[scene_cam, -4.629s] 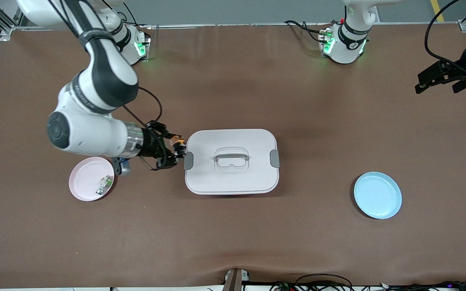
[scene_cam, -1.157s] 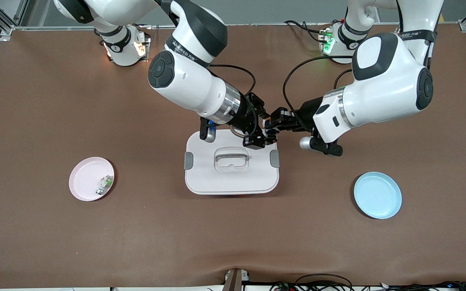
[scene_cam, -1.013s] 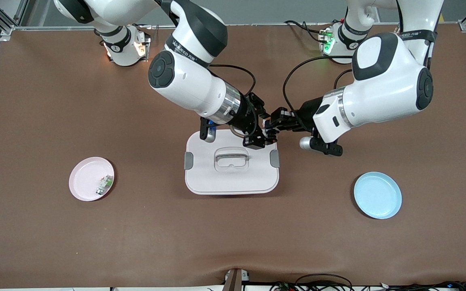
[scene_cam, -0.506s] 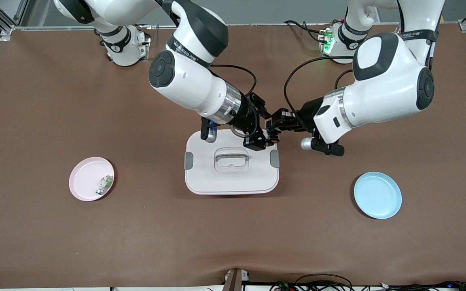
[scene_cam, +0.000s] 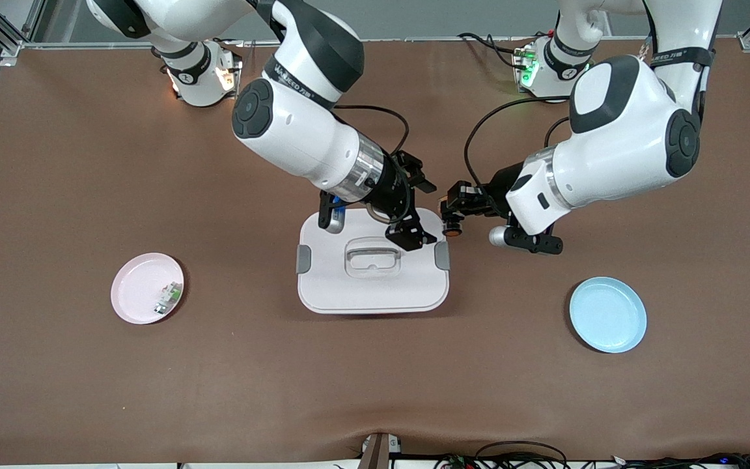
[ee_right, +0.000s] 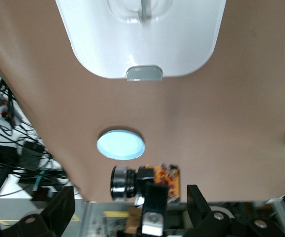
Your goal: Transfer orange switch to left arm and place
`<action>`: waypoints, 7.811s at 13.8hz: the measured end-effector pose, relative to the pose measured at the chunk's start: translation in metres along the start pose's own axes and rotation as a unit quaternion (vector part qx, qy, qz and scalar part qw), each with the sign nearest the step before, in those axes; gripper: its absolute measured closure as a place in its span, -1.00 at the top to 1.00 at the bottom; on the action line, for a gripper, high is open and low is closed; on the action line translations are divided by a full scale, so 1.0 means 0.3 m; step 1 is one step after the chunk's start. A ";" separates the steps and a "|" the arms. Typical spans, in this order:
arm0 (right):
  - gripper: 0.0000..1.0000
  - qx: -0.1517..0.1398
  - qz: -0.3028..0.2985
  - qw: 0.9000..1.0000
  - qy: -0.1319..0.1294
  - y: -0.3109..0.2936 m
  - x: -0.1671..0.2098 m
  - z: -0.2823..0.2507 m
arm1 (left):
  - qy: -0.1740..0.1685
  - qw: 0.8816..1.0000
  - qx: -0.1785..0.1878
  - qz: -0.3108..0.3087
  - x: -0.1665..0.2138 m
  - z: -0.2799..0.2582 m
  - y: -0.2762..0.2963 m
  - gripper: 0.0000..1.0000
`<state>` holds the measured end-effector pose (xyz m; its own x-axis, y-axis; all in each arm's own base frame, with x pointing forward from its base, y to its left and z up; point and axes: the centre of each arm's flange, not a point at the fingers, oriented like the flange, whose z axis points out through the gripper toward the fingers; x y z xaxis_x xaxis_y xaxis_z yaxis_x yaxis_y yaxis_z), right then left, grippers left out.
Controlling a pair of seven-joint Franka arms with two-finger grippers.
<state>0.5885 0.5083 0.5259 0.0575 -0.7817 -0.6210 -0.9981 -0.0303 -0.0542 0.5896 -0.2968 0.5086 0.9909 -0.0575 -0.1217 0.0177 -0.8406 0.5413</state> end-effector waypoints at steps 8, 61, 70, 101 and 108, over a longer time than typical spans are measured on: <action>1.00 -0.147 -0.414 0.894 0.083 -0.034 0.233 -0.366 | 0.011 0.992 0.102 0.071 0.096 -0.018 -0.236 -0.31; 1.00 -0.222 -0.590 0.746 0.212 0.101 1.105 -1.353 | -0.166 0.608 0.297 0.718 0.406 0.206 -1.449 -0.31; 1.00 -0.233 -0.591 0.745 0.202 0.129 1.096 -1.370 | -0.163 0.606 0.299 0.719 0.409 0.205 -1.449 0.61; 1.00 -0.237 -0.633 0.700 0.231 0.143 1.070 -1.404 | -0.037 0.937 0.295 0.182 0.155 -0.309 -0.642 1.00; 1.00 -0.233 -0.626 0.708 0.229 0.146 1.100 -1.422 | 0.051 0.953 0.297 -0.034 0.079 -0.353 -0.476 1.00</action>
<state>0.5538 -0.0165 0.6522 0.9970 -0.0765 0.0112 -0.0764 -0.9970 -0.0079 0.6248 -0.1210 0.5165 0.9985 0.0352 -0.0413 0.0338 -0.9988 -0.0354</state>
